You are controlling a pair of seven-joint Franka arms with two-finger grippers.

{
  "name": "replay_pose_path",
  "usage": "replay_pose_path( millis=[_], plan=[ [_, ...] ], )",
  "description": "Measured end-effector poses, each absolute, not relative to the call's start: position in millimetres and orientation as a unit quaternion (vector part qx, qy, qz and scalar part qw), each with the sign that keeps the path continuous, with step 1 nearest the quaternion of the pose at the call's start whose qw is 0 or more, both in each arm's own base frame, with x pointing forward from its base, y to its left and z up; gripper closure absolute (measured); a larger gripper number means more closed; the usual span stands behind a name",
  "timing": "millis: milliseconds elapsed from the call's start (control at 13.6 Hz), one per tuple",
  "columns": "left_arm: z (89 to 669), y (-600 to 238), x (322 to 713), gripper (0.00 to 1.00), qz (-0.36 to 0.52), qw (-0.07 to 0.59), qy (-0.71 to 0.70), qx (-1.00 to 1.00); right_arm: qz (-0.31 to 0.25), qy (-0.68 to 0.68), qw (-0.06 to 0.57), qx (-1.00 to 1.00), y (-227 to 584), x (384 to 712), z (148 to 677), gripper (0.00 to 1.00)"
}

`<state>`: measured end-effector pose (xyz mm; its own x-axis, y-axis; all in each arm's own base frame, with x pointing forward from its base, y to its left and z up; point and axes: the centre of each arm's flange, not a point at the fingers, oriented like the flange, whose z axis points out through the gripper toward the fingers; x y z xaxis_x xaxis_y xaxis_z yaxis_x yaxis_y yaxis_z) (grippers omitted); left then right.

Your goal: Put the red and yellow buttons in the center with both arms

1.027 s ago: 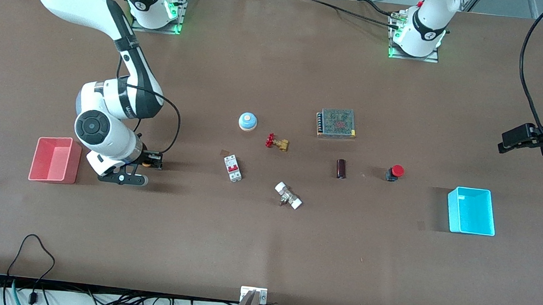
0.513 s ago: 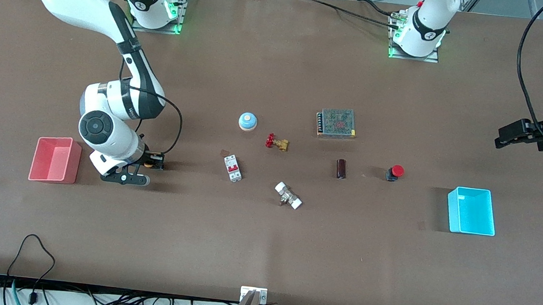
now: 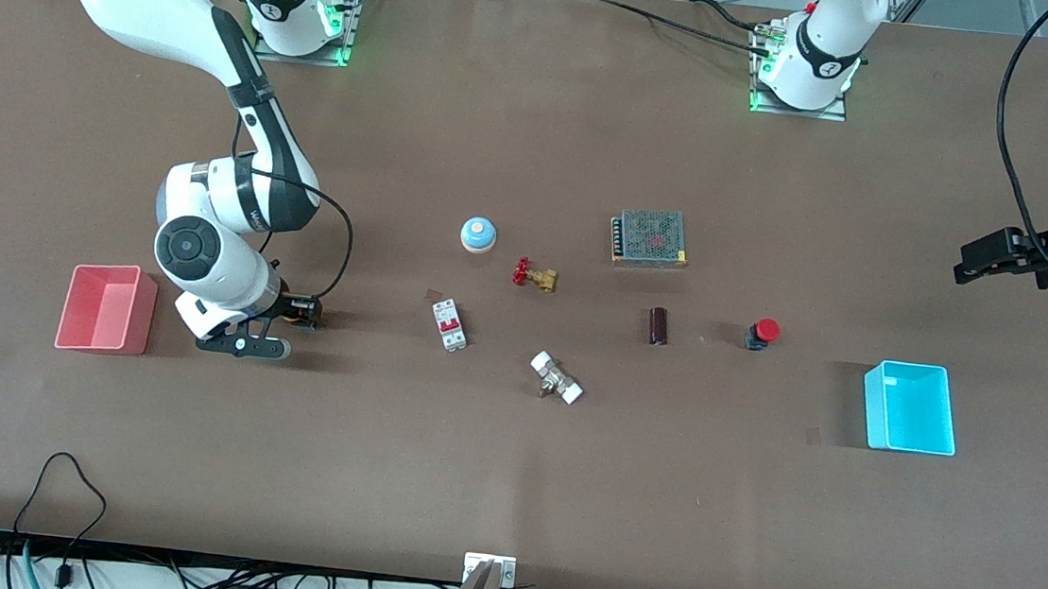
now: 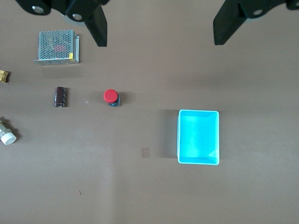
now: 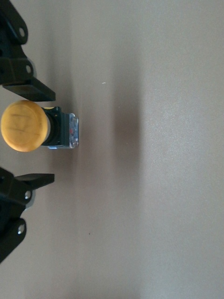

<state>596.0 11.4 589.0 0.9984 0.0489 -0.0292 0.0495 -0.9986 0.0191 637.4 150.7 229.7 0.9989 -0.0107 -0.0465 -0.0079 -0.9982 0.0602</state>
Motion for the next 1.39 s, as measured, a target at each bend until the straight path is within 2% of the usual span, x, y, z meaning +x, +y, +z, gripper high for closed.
replay_pose_path(
  millis=[73,147,220,293,367,587,733,880,1100,1393],
  plan=[
    [589.1,11.4,595.9,0.00,-0.014,0.010,0.025,1.000,-0.020,-0.004,0.029,0.999,151.5,638.2,231.0,0.19],
    [589.2,11.3,595.7,0.00,-0.014,0.010,0.025,1.000,-0.014,-0.003,0.027,1.000,153.6,640.4,235.3,0.19],
    [589.6,11.3,595.5,0.00,-0.014,0.010,0.025,1.000,-0.005,-0.003,0.025,1.000,156.0,643.8,246.7,0.14],
    [590.7,11.2,594.9,0.00,-0.013,0.010,0.025,1.000,0.000,-0.004,0.024,1.000,157.3,646.3,267.0,0.04],
    [592.3,11.0,594.0,0.00,-0.012,0.009,0.025,1.000,-0.003,-0.008,0.023,1.000,156.8,646.7,296.7,0.00],
    [594.4,10.0,592.8,0.00,-0.010,0.009,0.024,1.000,-0.022,-0.007,0.021,1.000,137.9,631.3,428.0,0.00],
    [594.6,9.6,592.7,0.00,-0.010,0.009,0.024,1.000,-0.021,0.001,0.020,1.000,91.5,609.2,515.4,0.00],
    [594.5,9.7,592.6,0.00,-0.010,0.009,0.024,1.000,-0.018,-0.015,0.017,1.000,35.7,584.7,574.0,0.00],
    [594.7,8.7,592.4,0.00,-0.010,0.009,0.023,1.000,-0.007,-0.030,0.005,1.000,-10.8,562.1,608.9,0.00],
    [595.1,7.4,592.2,0.00,-0.010,0.009,0.022,1.000,-0.024,-0.016,0.004,1.000,-0.6,555.4,600.6,0.00]
  ],
)
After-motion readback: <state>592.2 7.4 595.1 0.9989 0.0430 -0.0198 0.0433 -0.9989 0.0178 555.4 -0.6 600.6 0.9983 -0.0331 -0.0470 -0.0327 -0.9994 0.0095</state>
